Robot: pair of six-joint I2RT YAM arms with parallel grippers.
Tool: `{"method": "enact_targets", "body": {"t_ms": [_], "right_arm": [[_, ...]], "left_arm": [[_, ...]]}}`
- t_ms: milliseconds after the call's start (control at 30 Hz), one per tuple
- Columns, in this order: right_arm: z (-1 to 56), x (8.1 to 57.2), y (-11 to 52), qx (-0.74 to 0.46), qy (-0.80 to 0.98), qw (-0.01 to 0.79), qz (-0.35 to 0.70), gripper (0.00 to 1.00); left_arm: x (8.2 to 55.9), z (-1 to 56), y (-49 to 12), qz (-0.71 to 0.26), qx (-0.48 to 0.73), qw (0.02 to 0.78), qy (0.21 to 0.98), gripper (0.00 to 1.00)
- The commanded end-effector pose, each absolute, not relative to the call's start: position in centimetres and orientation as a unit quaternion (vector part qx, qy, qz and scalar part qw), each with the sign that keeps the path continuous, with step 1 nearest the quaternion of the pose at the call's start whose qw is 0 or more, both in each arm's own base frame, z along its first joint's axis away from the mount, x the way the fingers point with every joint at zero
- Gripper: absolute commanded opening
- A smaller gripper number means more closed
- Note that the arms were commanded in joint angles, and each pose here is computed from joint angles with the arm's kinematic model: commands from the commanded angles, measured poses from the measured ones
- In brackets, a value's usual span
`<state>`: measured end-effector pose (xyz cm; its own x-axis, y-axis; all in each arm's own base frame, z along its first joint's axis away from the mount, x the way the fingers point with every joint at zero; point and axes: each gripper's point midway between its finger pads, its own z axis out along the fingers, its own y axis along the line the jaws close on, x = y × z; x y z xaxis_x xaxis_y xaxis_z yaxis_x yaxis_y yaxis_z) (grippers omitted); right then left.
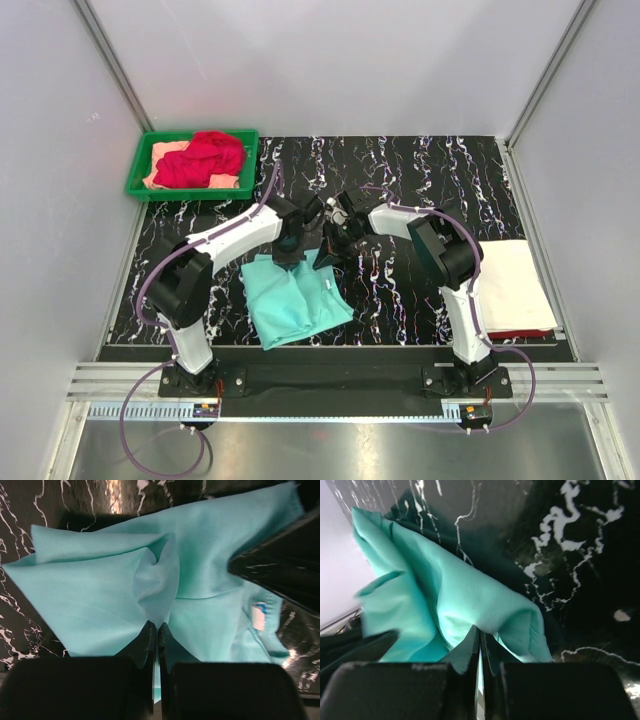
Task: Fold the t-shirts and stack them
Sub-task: Fold the tshirt
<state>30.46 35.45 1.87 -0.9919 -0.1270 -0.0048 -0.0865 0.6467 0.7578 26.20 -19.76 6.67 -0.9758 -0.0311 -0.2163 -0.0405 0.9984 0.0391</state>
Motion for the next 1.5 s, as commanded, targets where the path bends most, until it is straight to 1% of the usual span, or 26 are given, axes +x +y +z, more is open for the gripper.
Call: {"method": "enact_targets", "body": {"t_ms": [0,67,200,367,600,967,1033,1100,1167,1200,1333,1400,1433,1467], "right_arm": [[1.8,30.7,35.7,0.073,-0.909,0.021,-0.409,0.06],[1.5,30.6,35.6,0.07,-0.911,0.025,-0.406,0.06],[1.2,30.3,35.6,0.068,-0.91,0.034,-0.407,0.06],[2.4,30.8,35.5,0.071,-0.914,0.025,-0.4,0.06],[3.8,31.9,35.0,0.061,-0.914,0.013,-0.4,0.06],[2.1,32.3,34.7,0.046,-0.917,0.026,-0.395,0.05],[2.0,32.4,34.3,0.043,-0.919,0.026,-0.391,0.05],[2.1,32.4,33.6,0.037,-0.921,0.025,-0.387,0.05],[1.9,32.4,32.2,0.019,-0.925,0.032,-0.379,0.06],[2.6,32.6,31.8,0.015,-0.924,0.027,-0.381,0.06],[4.6,33.3,29.3,-0.005,-0.924,0.019,-0.382,0.09],[6.3,34.2,28.1,-0.002,-0.923,0.003,-0.385,0.14],[6.7,33.9,27.4,-0.003,-0.926,0.009,-0.378,0.15],[7.3,34.1,27.0,0.006,-0.927,0.0,-0.375,0.18]], "left_arm": [[28.5,11.4,-21.3,-0.022,-0.031,0.166,0.985,0.0],[29.0,12.0,-22.1,-0.037,-0.033,0.17,0.984,0.0],[29.5,10.4,-23.4,-0.041,-0.028,0.148,0.988,0.0],[30.2,9.3,-24.9,-0.048,-0.008,0.139,0.989,0.0],[29.4,8.3,-27.1,-0.079,0.015,0.119,0.99,0.0],[29.4,8.4,-29.8,-0.094,0.037,0.117,0.988,0.0],[29.1,8.0,-30.6,-0.11,0.04,0.106,0.987,0.0],[29.1,7.4,-30.7,-0.105,0.044,0.101,0.988,0.0],[29.2,6.9,-30.8,-0.103,0.046,0.098,0.989,0.02],[29.3,6.8,-30.8,-0.102,0.045,0.1,0.989,0.04],[30.0,7.3,-31.2,-0.111,0.049,0.12,0.985,0.07],[30.1,7.7,-31.7,-0.126,0.053,0.122,0.983,0.12],[30.4,8.0,-31.9,-0.132,0.055,0.129,0.981,0.2],[30.4,8.8,-32.1,-0.14,0.056,0.137,0.979,0.26]]}}
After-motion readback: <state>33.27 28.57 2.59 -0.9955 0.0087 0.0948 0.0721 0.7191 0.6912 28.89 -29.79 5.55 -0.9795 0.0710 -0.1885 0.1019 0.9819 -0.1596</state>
